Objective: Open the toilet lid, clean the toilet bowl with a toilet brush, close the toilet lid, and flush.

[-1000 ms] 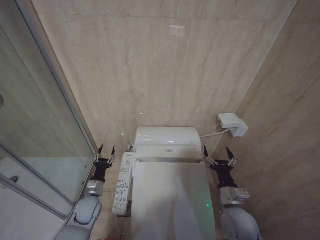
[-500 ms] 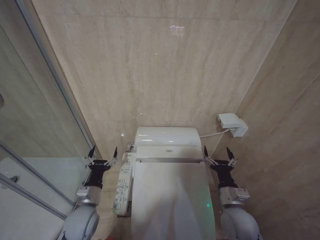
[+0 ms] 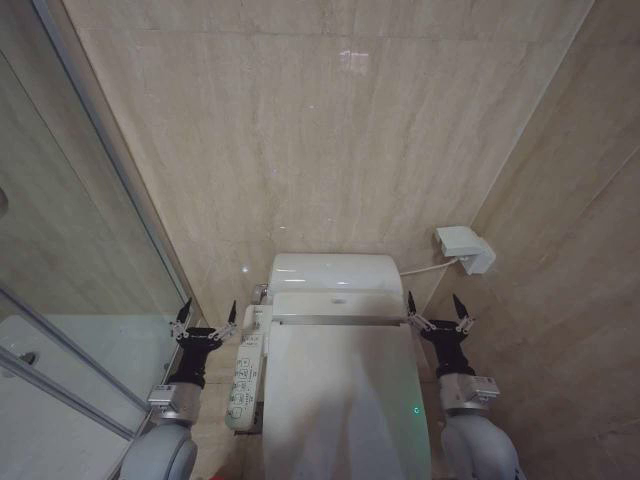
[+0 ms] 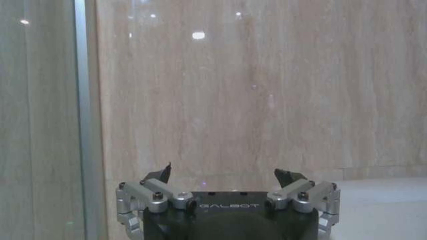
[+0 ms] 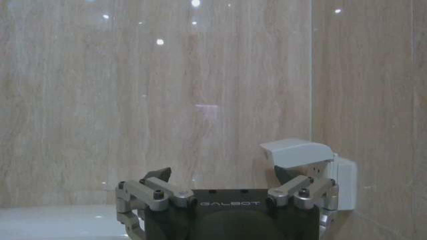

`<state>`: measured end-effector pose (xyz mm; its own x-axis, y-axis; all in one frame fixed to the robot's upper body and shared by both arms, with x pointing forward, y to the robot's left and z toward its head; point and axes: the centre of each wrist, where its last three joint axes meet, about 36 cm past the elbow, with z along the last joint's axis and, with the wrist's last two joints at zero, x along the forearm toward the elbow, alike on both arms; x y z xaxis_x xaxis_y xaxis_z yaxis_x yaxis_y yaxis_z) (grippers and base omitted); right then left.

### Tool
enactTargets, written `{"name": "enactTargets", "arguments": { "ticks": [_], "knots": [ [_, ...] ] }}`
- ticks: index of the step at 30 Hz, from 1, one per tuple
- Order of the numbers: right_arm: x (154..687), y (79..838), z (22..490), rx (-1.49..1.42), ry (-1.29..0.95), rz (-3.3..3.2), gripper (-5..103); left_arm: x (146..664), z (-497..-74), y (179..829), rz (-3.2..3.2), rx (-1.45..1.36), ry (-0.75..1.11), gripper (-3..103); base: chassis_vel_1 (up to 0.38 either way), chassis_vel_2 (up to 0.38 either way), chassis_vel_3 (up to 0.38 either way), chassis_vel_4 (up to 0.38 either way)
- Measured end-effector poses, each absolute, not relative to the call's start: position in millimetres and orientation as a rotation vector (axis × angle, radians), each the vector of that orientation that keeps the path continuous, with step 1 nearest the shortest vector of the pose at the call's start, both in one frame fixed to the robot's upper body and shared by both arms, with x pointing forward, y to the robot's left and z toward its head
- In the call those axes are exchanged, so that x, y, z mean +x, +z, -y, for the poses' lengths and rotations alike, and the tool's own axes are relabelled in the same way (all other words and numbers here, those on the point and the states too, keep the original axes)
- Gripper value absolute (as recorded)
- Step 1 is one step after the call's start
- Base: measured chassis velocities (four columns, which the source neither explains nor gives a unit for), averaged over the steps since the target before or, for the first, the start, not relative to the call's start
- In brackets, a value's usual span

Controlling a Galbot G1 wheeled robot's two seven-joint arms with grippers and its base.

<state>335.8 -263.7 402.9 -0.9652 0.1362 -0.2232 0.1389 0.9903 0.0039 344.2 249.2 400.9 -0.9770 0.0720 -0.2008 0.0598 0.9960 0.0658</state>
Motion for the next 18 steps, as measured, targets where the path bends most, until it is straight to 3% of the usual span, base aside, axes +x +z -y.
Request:
{"name": "enactTargets", "arguments": {
  "ticks": [11,18],
  "knots": [
    [335.9,402.9,263.7,0.204,-0.017,-2.91,100,336.7,-248.2,403.1,-2.918,0.109,0.13,100,0.0,0.0,0.0,0.0],
    [335.8,402.9,263.7,0.204,-0.017,-2.91,100,345.7,-274.3,396.4,-2.866,0.09,0.224,100,0.0,0.0,0.0,0.0]
  ]
}}
